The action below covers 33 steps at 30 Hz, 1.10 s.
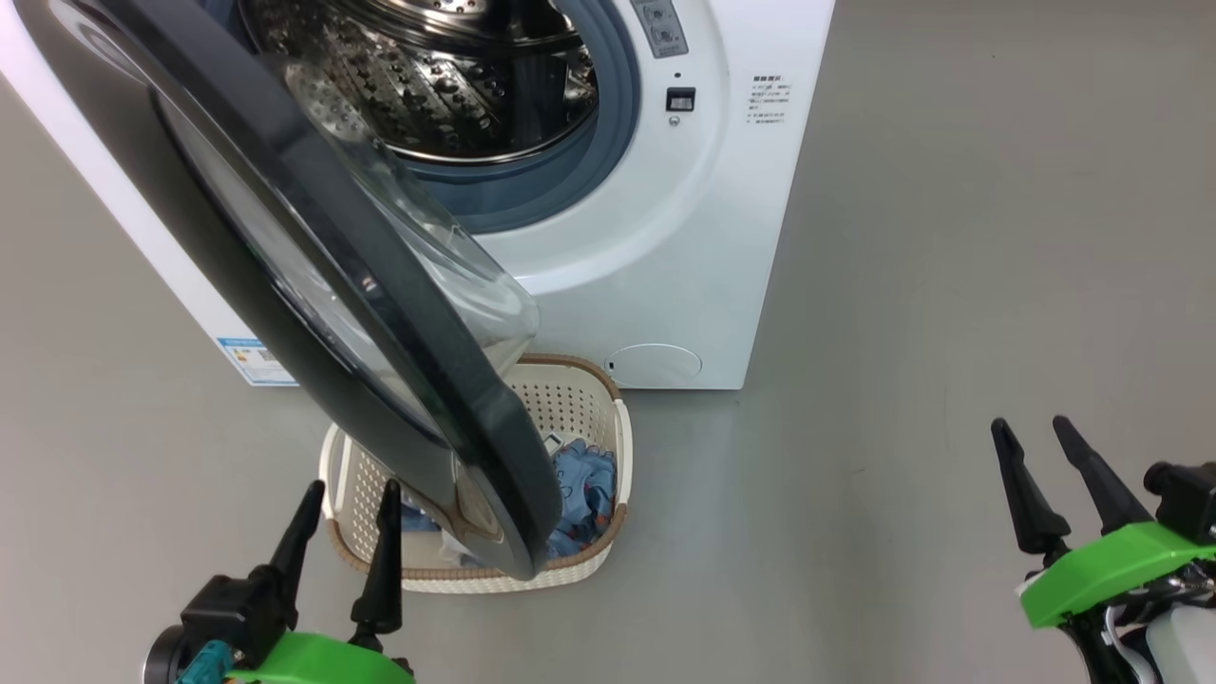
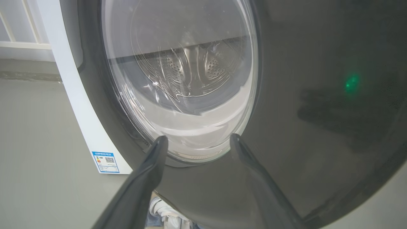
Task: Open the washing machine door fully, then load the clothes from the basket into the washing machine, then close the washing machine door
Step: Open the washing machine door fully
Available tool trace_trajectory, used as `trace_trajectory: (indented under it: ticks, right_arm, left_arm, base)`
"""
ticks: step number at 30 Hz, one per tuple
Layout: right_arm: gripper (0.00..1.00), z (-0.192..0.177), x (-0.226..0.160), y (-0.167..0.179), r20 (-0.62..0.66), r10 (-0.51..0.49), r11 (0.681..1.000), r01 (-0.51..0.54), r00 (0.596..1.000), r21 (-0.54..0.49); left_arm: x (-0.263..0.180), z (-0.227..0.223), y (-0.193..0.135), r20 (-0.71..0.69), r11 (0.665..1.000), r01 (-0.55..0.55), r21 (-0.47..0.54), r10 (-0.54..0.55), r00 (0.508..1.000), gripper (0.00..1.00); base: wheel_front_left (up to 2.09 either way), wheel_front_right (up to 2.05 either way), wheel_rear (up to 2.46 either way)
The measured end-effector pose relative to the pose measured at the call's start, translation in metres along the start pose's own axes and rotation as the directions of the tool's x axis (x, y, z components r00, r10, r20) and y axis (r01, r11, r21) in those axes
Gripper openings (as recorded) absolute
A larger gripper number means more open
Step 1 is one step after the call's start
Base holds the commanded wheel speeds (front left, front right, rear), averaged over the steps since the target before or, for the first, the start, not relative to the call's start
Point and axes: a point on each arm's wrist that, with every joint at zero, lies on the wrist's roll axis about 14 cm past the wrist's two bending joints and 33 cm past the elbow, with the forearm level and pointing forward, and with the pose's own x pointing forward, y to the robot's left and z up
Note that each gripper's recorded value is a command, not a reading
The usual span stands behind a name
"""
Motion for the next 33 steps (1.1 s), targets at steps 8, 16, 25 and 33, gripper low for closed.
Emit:
trace_trajectory:
  ticks: [8,16,25,33]
  right_arm:
    - [1.0,-0.018,-0.008,-0.003,-0.042,-0.024,1.0,0.023,0.999,-0.019]
    - [1.0,-0.02,-0.01,-0.004,-0.045,-0.032,0.999,0.031,0.998,-0.031]
    - [1.0,-0.015,-0.012,-0.005,-0.031,-0.039,0.999,0.038,0.999,-0.03]
    - [1.0,-0.015,-0.015,-0.002,-0.028,-0.032,0.999,0.032,0.999,-0.03]
  left_arm:
    - [-0.001,-0.003,0.001,-0.009,1.0,-0.004,0.0,0.004,1.0,1.0]
    - [-0.001,-0.003,0.003,-0.01,1.0,-0.01,0.0,0.01,1.0,0.83]
    - [0.0,0.015,0.004,0.047,1.0,-0.015,-0.017,0.016,0.999,0.0]
    - [-0.001,0.072,0.016,0.223,0.998,-0.044,-0.046,0.053,0.973,0.0]
  base:
    - [0.0,0.0,0.0]
    - [0.0,0.0,0.0]
    - [0.0,0.0,0.0]
    - [0.0,0.0,0.0]
